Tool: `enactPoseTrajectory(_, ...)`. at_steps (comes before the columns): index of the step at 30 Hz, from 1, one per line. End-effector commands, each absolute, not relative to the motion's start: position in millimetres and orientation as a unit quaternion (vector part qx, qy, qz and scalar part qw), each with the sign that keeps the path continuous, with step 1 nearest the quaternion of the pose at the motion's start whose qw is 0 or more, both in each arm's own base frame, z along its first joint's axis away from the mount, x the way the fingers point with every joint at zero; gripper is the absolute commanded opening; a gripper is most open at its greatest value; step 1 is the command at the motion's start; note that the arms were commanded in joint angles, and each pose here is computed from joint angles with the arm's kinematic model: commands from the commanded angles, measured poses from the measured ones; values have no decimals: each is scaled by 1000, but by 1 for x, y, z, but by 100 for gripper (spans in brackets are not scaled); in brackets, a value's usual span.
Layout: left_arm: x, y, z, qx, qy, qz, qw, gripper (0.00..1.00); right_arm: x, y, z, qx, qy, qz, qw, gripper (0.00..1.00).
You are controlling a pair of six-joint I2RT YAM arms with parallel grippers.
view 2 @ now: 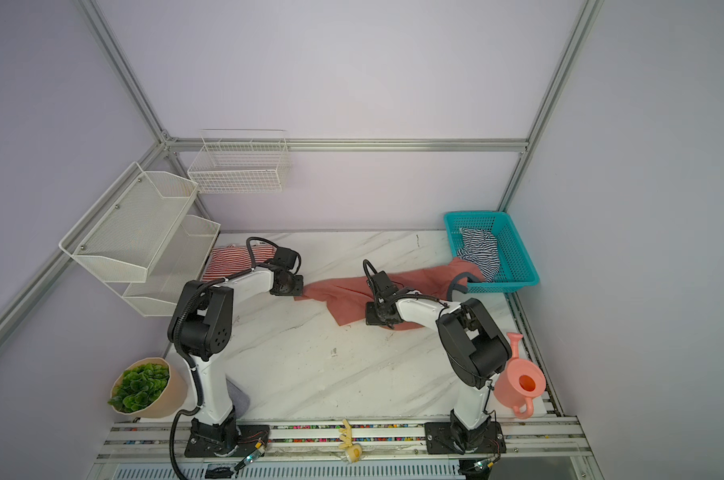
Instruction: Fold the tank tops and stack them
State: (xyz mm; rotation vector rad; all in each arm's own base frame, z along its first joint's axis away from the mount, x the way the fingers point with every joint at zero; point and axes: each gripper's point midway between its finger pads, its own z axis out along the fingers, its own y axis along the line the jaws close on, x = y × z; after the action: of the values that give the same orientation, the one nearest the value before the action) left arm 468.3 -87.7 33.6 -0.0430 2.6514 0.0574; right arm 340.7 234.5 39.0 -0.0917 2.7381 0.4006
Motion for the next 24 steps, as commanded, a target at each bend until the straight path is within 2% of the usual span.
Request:
enactPoseTrajectory(1,481,-94,47,-22,967,1,255,35,353,226,78,-19,962,146,229,0)
enactPoseTrajectory(8,463,-96,37,-29,972,-16,234,0,367,214,125,-32,951,152,269,0)
enactPoseTrajectory(16,427,-108,30,-44,975,-60,208,0,403,192,143,-41,950,141,277,0)
enactPoseTrajectory(21,394,-117,28,-46,978,-78,188,0,430,199,130,-62,955,142,254,0)
enactPoseTrajectory(24,374,-123,30,-47,978,-88,182,0,444,206,112,-76,960,139,229,10)
